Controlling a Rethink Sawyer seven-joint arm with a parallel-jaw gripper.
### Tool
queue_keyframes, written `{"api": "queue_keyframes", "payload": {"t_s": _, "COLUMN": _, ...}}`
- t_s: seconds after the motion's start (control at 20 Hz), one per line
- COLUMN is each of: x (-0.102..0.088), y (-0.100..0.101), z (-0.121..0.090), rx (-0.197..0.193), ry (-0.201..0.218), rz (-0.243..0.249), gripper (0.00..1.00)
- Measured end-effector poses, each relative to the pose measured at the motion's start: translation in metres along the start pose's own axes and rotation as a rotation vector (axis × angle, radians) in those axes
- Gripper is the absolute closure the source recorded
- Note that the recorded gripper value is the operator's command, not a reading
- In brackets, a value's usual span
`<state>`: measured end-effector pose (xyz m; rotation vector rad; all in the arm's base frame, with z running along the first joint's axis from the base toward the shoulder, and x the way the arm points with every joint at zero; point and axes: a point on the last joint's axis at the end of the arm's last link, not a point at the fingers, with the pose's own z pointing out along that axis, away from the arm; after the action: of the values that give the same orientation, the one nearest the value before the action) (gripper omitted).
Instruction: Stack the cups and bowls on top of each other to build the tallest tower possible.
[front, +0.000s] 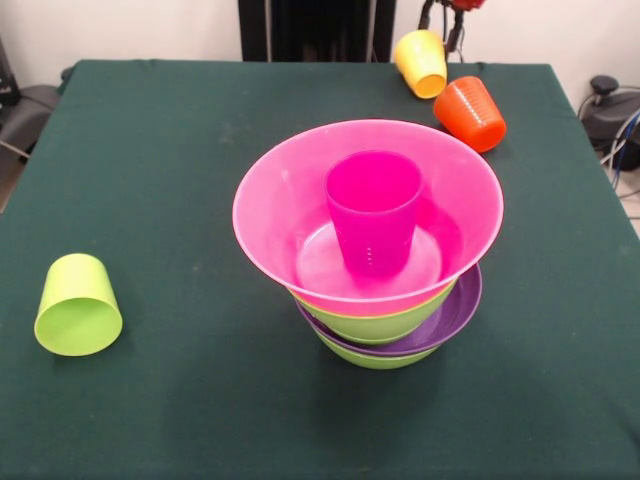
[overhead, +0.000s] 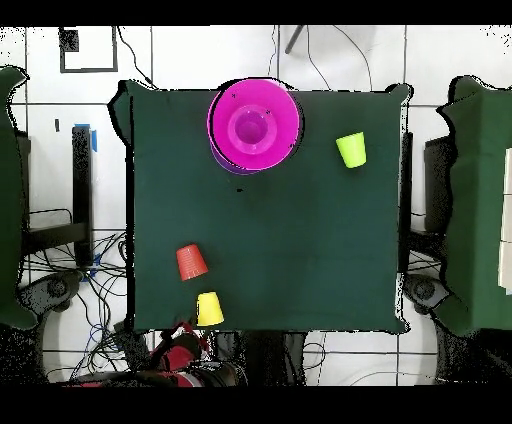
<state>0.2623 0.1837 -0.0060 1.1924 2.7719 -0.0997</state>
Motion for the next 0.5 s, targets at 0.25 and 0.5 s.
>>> {"api": "queue_keyframes", "payload": {"t_s": 0.25, "x": 0.000, "y": 0.007, "z": -0.014, "rx": -0.027, "ry": -0.015, "rz": -0.007, "gripper": 0.00}}
{"api": "queue_keyframes", "payload": {"t_s": 0.5, "x": 0.000, "y": 0.019, "z": -0.031, "rx": -0.056, "ry": -0.033, "rz": -0.011, "gripper": 0.00}}
